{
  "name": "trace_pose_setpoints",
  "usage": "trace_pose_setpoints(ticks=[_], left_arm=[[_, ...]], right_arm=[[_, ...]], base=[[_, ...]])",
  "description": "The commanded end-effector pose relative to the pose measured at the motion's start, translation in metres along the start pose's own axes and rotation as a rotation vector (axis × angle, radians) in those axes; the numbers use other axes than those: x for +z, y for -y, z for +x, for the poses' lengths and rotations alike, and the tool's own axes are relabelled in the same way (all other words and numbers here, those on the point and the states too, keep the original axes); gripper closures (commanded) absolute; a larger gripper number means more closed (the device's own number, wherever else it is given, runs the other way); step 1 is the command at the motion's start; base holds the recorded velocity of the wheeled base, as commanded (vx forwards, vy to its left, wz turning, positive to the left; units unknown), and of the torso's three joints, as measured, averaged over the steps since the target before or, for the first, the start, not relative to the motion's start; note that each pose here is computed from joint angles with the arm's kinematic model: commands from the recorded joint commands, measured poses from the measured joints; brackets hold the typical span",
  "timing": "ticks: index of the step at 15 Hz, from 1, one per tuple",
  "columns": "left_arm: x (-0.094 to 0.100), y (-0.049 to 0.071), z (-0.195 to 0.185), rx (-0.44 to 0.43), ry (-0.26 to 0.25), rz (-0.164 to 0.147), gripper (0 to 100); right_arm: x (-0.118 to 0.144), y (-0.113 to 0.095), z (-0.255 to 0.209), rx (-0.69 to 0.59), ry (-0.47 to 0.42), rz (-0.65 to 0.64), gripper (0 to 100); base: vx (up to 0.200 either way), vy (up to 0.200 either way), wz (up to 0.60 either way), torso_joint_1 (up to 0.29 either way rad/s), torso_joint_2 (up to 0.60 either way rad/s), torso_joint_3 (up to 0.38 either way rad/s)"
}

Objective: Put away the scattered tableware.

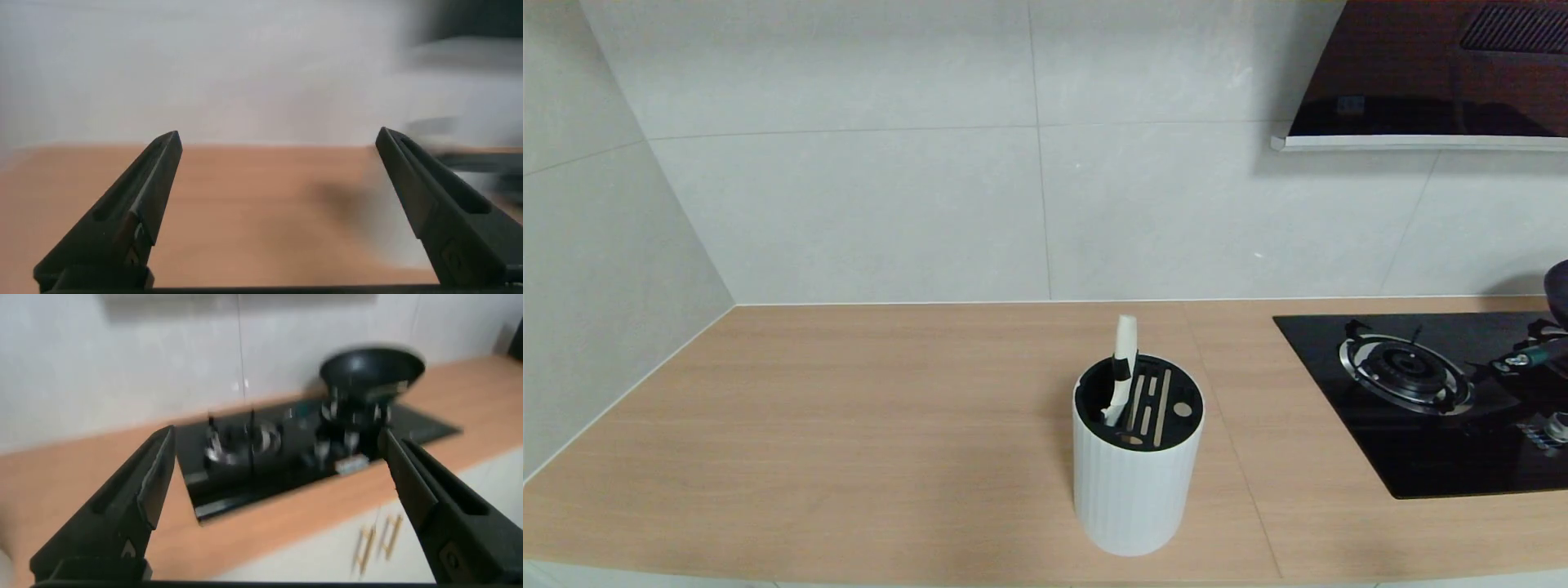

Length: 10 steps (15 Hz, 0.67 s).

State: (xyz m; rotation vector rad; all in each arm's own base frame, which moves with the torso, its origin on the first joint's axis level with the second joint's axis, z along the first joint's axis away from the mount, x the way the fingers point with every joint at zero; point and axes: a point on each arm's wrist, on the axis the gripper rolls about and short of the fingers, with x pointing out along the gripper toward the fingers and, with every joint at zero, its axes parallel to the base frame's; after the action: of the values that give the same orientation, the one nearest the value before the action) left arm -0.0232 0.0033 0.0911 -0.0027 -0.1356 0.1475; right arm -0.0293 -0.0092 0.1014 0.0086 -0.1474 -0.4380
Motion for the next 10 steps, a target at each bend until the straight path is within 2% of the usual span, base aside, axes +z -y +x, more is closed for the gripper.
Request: trace_pose_setpoints(ticks=[1,2,3,4,7,10], left_arm=[[-0.0133,-0.0004,-0.0019,0.022,-0.117,0.027,0],[-0.013,0.0005,-0.0017,-0.016,-0.111,-0.015,0],[-0.0141,0.002,-0.0019,-0.084,-0.122,-0.008,0],[-0.0149,0.0023,-0.002,-0.098,-0.13,-0.004,0],[-0.0149,0.0022,-0.002,-0.096,-0.13,-0.002,0],[-0.0149,0.0023,-0.002,-0.098,-0.13,-0.004,0]], right_arm=[[-0.0177,-0.0021,0.0009,0.055,-0.072,0.054,0],[-0.0217,-0.0034,0.0005,0.112,-0.113,0.053,0],[-0.0217,-0.0045,0.0003,0.163,-0.114,0.06,0],[-0.0217,-0.0052,0.0002,0.195,-0.117,0.061,0],[-0.0259,-0.0085,-0.0011,0.352,-0.156,0.027,0],[-0.026,-0.0097,-0.0018,0.42,-0.153,-0.013,0]], base=[[0.0,0.0,0.0,0.0,0.0,0.0],[0.0,0.0,0.0,0.0,0.0,0.0],[0.0,0.0,0.0,0.0,0.0,0.0],[0.0,0.0,0.0,0.0,0.0,0.0],[0.0,0.0,0.0,0.0,0.0,0.0],[0.0,0.0,0.0,0.0,0.0,0.0]])
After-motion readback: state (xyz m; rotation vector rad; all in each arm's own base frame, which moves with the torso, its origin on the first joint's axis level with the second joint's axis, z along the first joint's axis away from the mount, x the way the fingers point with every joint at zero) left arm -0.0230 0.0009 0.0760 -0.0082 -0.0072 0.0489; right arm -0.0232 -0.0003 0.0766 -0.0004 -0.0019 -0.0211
